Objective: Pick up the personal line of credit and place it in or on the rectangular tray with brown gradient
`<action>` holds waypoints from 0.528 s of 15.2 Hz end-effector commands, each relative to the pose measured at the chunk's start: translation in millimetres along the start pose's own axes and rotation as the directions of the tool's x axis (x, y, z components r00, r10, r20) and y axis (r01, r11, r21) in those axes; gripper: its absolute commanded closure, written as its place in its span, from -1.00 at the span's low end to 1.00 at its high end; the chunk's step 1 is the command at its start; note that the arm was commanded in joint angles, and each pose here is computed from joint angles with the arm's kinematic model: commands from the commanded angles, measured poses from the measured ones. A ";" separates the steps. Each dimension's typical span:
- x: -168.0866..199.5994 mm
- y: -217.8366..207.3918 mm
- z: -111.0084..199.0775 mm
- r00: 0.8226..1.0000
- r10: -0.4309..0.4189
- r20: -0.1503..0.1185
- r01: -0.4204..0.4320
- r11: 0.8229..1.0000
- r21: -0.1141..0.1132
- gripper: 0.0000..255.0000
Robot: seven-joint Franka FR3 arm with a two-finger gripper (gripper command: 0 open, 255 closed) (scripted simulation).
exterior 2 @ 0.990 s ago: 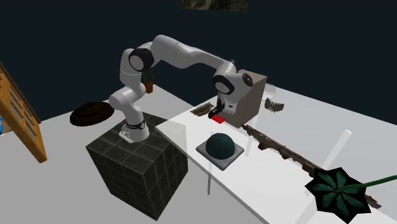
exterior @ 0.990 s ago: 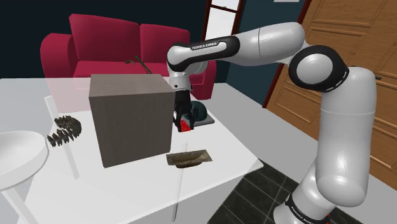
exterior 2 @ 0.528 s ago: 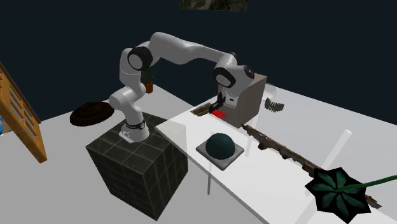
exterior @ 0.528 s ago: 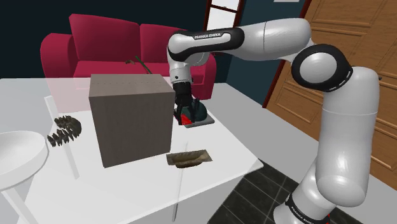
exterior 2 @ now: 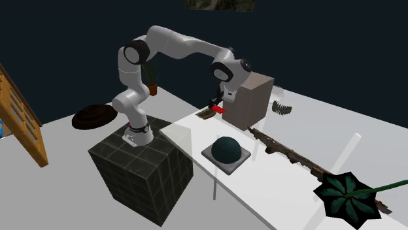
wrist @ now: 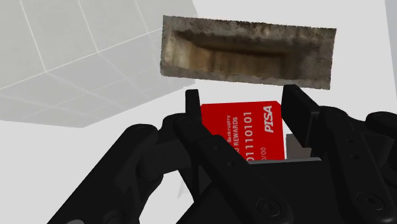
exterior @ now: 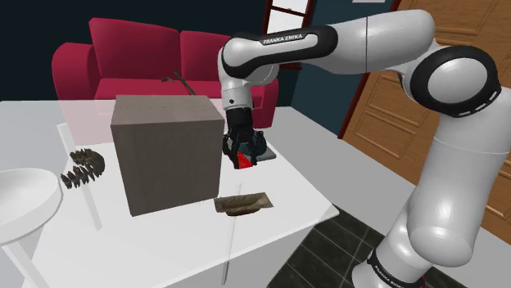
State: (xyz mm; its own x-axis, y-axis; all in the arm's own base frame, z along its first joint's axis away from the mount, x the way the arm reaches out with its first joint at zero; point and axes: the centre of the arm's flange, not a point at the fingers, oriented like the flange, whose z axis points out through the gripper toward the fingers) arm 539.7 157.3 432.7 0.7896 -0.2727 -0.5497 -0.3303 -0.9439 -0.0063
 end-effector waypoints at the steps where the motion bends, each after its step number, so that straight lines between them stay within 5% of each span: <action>1: -24.8 -7.1 11.5 1.000 0.000 0.001 0.000 1.000 -0.001 1.00; 8: -88.1 -26.2 53.8 1.000 0.000 0.001 0.000 1.000 -0.001 1.00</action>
State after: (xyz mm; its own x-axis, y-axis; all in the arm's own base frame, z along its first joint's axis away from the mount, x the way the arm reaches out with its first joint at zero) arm 455.8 212.9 438.8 0.7897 -0.2716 -0.5501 -0.3291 -0.9443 -0.0062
